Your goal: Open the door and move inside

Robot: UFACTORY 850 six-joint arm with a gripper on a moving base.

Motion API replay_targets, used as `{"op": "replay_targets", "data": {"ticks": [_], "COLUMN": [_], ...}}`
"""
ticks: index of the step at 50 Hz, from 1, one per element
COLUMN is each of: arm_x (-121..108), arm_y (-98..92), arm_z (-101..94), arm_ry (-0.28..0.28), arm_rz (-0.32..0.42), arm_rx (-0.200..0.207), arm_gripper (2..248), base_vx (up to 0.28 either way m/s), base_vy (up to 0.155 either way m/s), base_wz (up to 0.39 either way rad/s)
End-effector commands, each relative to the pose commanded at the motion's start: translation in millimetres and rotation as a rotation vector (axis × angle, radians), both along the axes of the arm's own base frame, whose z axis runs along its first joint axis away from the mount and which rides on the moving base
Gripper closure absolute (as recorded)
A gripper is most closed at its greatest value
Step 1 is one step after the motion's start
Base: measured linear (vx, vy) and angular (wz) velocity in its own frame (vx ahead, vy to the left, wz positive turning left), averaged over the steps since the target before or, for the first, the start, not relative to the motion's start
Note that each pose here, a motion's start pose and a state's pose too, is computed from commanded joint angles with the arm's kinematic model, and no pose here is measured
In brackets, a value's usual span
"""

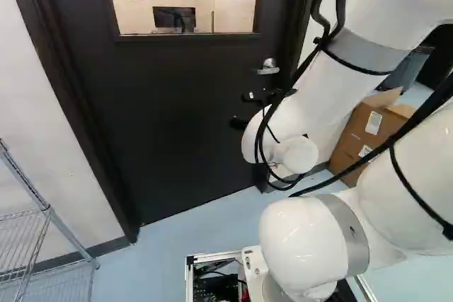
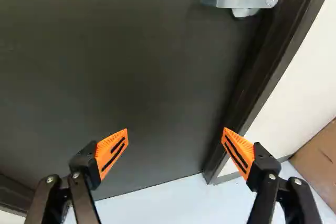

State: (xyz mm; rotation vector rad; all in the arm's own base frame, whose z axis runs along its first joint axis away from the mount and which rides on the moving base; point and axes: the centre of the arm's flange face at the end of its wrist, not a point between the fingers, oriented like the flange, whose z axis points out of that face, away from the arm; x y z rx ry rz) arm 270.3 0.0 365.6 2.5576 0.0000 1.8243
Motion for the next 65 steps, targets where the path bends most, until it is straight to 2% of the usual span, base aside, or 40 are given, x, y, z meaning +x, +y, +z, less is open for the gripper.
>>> {"op": "replay_targets", "data": {"ticks": [19,30,65], "arm_x": [0,3,46], "arm_y": [0.0,0.0,0.0], "arm_z": [0.2,7.6,44.6], "arm_ry": [-0.001,-0.024,-0.107], "arm_rz": [0.000,0.000,0.000], "arm_rx": [0.000,0.000,0.000], "arm_gripper": [3,3,3], "base_vx": [0.013,0.000,0.000], "base_vy": [-0.016,0.000,0.000], "base_wz": [0.004,0.000,0.000]}}
